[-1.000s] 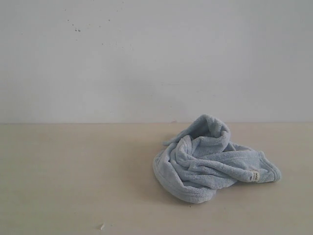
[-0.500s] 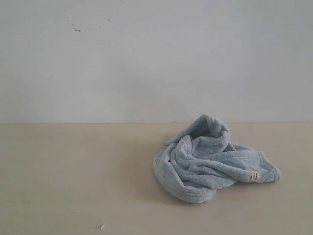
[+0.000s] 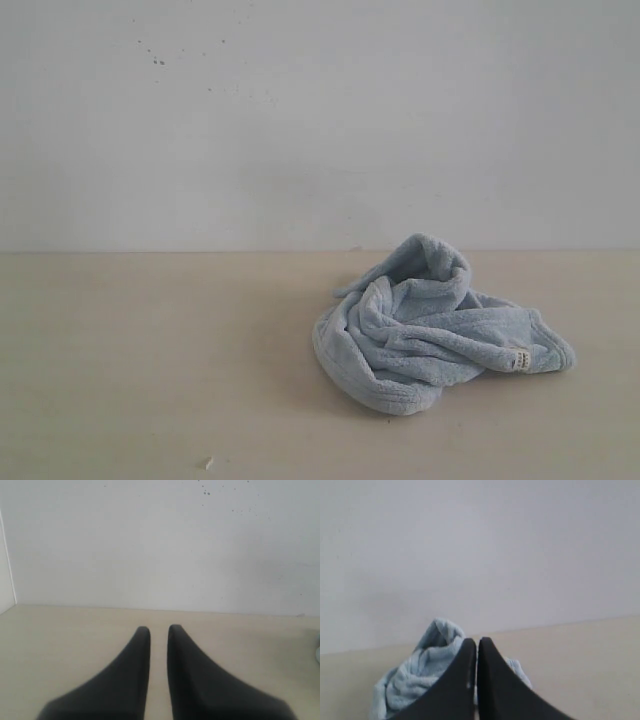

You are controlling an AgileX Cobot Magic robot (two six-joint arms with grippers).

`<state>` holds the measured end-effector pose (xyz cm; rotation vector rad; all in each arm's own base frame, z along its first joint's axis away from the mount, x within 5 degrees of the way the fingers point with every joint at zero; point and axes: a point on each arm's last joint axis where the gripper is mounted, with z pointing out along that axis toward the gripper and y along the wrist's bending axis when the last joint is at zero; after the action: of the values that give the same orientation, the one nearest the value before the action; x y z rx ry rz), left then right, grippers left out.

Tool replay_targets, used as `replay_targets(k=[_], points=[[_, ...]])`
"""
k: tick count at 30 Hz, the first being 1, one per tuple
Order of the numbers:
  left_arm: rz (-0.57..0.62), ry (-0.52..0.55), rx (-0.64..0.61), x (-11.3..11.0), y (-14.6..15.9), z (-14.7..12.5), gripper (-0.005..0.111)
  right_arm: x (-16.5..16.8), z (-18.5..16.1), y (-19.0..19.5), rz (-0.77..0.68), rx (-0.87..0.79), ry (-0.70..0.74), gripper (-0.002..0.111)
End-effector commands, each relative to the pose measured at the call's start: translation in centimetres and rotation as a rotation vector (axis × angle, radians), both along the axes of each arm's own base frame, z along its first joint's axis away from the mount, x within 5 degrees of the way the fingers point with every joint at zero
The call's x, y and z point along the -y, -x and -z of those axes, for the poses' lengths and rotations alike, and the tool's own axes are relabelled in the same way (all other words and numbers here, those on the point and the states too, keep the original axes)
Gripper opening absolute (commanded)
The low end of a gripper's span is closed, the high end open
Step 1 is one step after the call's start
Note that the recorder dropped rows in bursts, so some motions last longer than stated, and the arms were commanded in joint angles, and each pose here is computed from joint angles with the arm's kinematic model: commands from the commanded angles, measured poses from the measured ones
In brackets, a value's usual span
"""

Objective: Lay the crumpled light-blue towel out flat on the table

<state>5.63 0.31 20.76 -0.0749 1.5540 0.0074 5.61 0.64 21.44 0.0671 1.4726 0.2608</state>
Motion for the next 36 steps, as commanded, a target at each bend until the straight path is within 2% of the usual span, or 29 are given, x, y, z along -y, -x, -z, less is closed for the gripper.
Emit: replay_targets(k=[1, 4, 8, 13, 16, 19, 25, 29, 32, 36], points=[[-0.002, 0.005, -0.003, 0.0, 0.0, 0.1, 0.013, 0.2, -0.8, 0.1, -0.008, 0.073, -0.173, 0.001], [-0.002, 0.005, -0.003, 0.0, 0.0, 0.1, 0.013, 0.1, -0.7, 0.1, -0.023, 0.053, -0.265, 0.001], [-0.002, 0.005, -0.003, 0.0, 0.0, 0.1, 0.013, 0.2, -0.9, 0.1, -0.054, 0.041, -0.479, 0.001], [-0.002, 0.005, -0.003, 0.0, 0.0, 0.1, 0.013, 0.2, -1.0, 0.2, -0.078, 0.044, -0.621, 0.001], [-0.002, 0.005, -0.003, 0.0, 0.0, 0.1, 0.013, 0.2, -1.9, 0.4, -0.088, 0.065, -0.634, 0.001], [-0.002, 0.005, -0.003, 0.0, 0.0, 0.1, 0.013, 0.1, -4.0, 0.9, -0.108, 0.1, -0.549, 0.001], [-0.002, 0.005, -0.003, 0.0, 0.0, 0.1, 0.013, -1.1, -8.2, -1.4, -0.136, -0.1, -0.144, 0.001], [-0.002, 0.005, -0.003, 0.0, 0.0, 0.1, 0.013, -3.2, -9.6, -5.4, -0.226, -0.293, 0.224, 0.001], [-0.002, 0.005, -0.003, 0.0, 0.0, 0.1, 0.013, -5.0, -9.1, -9.4, -0.272, -0.413, 0.357, 0.001], [-0.002, 0.005, -0.003, 0.0, 0.0, 0.1, 0.013, -7.1, -6.5, -15.5, -0.301, -0.553, 0.508, 0.001]])
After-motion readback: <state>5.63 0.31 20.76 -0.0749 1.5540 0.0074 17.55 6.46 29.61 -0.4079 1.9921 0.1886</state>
